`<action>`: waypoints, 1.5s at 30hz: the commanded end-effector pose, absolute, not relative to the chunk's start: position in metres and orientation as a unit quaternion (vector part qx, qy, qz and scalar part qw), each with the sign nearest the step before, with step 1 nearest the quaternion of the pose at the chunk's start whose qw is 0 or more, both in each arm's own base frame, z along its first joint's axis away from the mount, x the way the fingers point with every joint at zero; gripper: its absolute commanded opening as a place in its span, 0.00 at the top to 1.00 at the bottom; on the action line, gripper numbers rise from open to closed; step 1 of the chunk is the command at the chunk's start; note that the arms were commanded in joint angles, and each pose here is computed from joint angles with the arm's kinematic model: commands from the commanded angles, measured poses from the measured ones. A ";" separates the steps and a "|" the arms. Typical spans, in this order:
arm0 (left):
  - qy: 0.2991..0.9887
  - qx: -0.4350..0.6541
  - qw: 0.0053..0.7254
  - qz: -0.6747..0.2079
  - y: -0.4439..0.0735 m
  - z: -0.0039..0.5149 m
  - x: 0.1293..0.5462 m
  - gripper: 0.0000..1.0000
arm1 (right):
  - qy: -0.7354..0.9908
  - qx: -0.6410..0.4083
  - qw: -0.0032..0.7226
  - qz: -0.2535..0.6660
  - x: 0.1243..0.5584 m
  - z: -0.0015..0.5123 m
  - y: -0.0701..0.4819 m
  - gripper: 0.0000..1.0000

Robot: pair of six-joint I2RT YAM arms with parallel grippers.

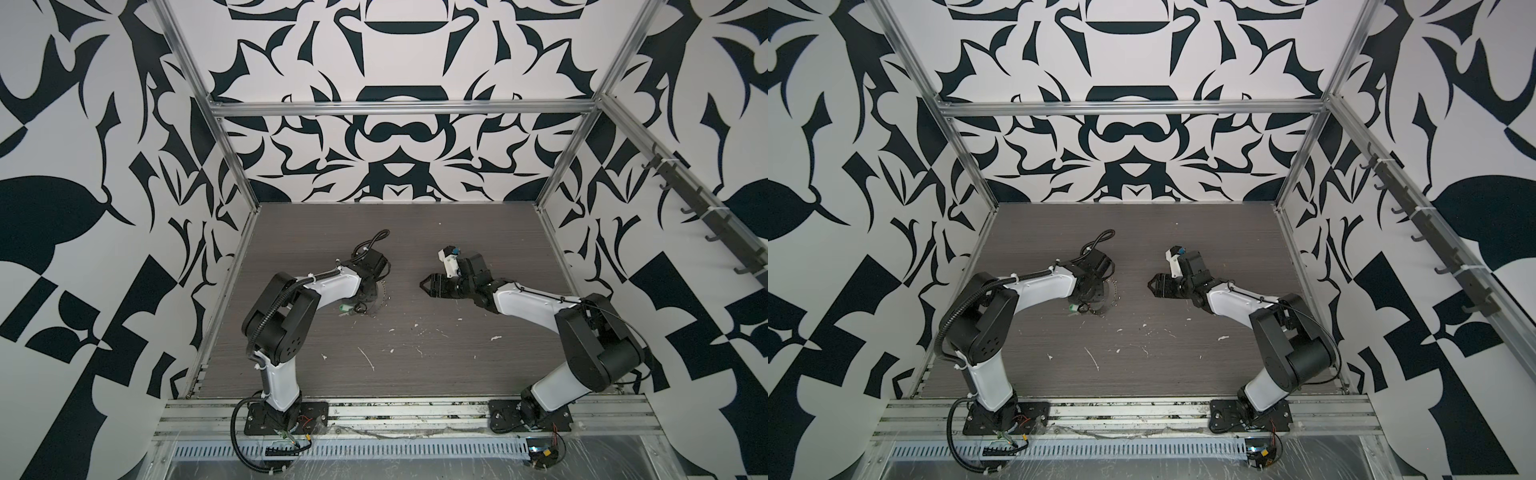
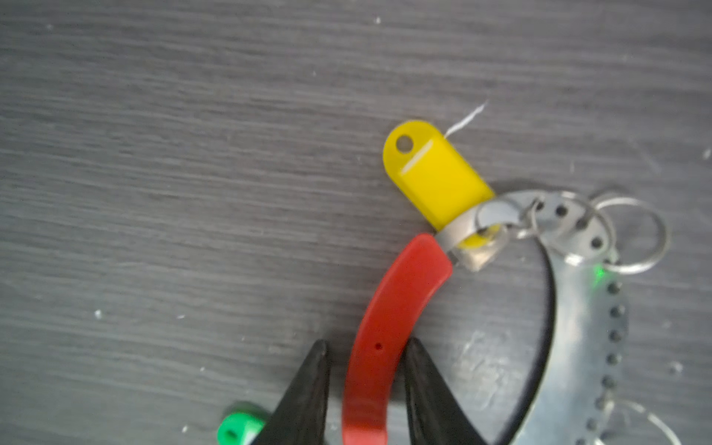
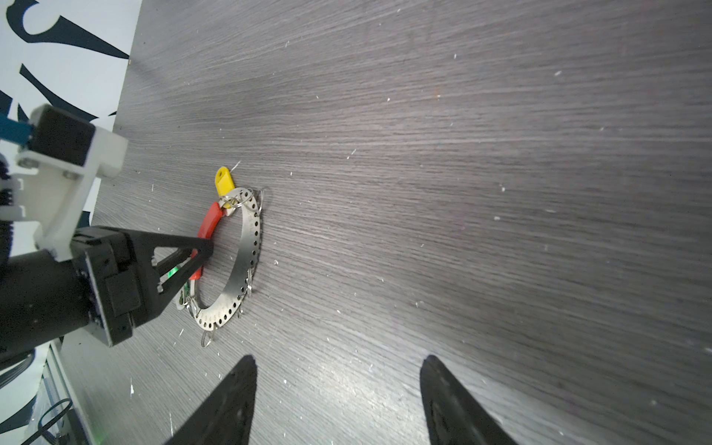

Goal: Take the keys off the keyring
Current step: 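Lower the left gripper and close it on the red sleeve, then lift the keyring with the left gripper while the right gripper approaches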

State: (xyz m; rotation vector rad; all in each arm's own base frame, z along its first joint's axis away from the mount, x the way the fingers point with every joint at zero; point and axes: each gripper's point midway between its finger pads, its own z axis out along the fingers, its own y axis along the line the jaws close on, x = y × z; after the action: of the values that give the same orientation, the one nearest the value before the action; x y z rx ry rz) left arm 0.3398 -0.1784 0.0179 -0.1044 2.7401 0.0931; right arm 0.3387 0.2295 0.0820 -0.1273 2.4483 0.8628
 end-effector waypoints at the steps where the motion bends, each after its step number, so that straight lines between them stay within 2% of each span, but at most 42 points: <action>1: 0.988 -0.022 0.132 0.078 -0.161 -0.011 0.310 0.69 | 0.893 -0.058 0.296 0.334 0.344 0.109 0.235 0.30; 10: 0.986 -0.030 0.156 0.052 -0.165 0.003 0.311 0.80 | 0.892 -0.058 0.292 0.340 0.344 0.110 0.237 0.30; 21: 0.970 -0.058 0.236 -0.026 -0.179 0.059 0.324 0.82 | 0.881 -0.104 0.281 0.367 0.330 0.103 0.269 0.27; 29: 0.964 -0.054 0.257 -0.040 -0.181 0.081 0.320 0.84 | 0.823 -0.132 0.282 0.475 0.317 0.125 0.326 0.26; 37: 0.962 -0.044 0.267 -0.042 -0.185 0.094 0.314 0.85 | 0.769 -0.098 0.283 0.564 0.330 0.145 0.350 0.27; 40: 0.961 -0.040 0.270 -0.042 -0.188 0.098 0.313 0.85 | 0.762 -0.093 0.274 0.579 0.332 0.144 0.356 0.31; 45: 0.961 -0.042 0.270 -0.041 -0.187 0.100 0.312 0.85 | 0.765 -0.090 0.267 0.580 0.330 0.139 0.358 0.47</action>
State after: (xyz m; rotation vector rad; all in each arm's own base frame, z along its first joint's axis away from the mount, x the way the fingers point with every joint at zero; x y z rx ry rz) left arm 0.3147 -0.1928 0.0901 -0.0817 2.5990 -0.1231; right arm 0.3254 0.3466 0.1000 -0.1943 2.2005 1.4852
